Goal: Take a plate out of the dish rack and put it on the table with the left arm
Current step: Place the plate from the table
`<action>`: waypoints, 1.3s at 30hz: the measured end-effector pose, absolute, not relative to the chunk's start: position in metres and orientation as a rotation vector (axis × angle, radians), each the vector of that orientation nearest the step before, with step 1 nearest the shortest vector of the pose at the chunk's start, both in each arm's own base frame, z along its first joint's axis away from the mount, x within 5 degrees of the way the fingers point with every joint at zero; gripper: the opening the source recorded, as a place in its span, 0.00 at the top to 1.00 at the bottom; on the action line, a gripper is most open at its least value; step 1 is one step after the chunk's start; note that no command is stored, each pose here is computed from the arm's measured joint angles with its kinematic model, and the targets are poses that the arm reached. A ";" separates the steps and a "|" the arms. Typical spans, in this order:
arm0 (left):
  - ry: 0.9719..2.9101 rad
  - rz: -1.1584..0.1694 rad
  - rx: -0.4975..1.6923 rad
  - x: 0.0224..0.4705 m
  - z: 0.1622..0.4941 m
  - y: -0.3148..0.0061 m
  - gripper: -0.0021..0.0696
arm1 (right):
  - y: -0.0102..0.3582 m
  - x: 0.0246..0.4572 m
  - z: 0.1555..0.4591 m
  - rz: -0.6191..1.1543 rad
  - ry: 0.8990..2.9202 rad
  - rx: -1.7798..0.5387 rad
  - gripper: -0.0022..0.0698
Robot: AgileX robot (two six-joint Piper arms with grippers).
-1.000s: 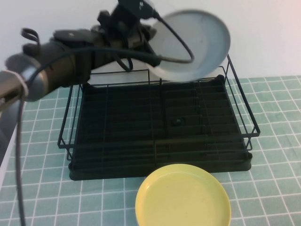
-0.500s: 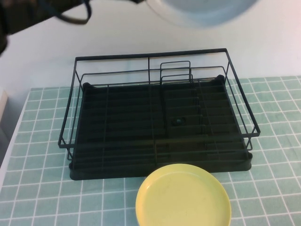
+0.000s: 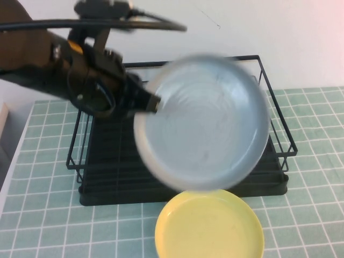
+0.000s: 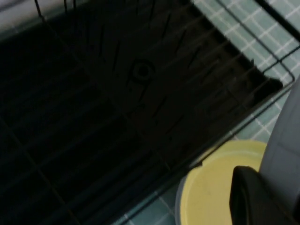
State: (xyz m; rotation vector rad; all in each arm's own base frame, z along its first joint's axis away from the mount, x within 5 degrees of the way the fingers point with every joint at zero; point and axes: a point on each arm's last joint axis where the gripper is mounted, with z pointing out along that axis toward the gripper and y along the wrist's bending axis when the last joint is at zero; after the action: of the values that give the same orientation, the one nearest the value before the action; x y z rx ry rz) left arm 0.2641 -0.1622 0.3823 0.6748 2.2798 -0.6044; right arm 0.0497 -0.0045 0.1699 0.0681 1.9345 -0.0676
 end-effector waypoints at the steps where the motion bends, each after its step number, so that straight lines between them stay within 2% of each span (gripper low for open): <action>1: 2.331 -0.600 0.679 0.263 0.377 -0.162 0.94 | -0.005 0.050 0.170 -0.068 1.934 0.068 0.97; 6: 2.520 -0.638 0.643 0.258 0.353 -0.162 0.94 | -0.005 0.050 0.170 -0.068 1.934 0.068 0.97; 10: 2.617 -0.758 0.585 0.249 0.330 -0.165 0.94 | -0.005 0.050 0.170 -0.068 1.934 0.068 0.97; 13: 2.705 -0.813 0.511 0.241 0.298 -0.164 0.94 | -0.005 0.050 0.170 -0.068 1.934 0.068 0.97; 20: 2.743 -0.856 0.264 0.232 0.248 -0.159 0.94 | -0.005 0.050 0.170 -0.068 1.934 0.068 0.97; 29: 2.709 -0.853 0.224 0.232 0.236 -0.157 0.95 | -0.005 0.050 0.170 -0.068 1.934 0.068 0.97; 39: 2.799 -0.844 0.237 0.238 0.213 -0.162 0.95 | -0.005 0.050 0.170 -0.068 1.934 0.068 0.97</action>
State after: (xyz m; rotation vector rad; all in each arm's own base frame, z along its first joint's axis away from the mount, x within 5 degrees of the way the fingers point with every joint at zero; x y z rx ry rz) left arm 0.2376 -0.1615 0.2133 0.2371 2.7985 -0.8438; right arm 0.0497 -0.0045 0.1699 0.0681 1.9345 -0.0676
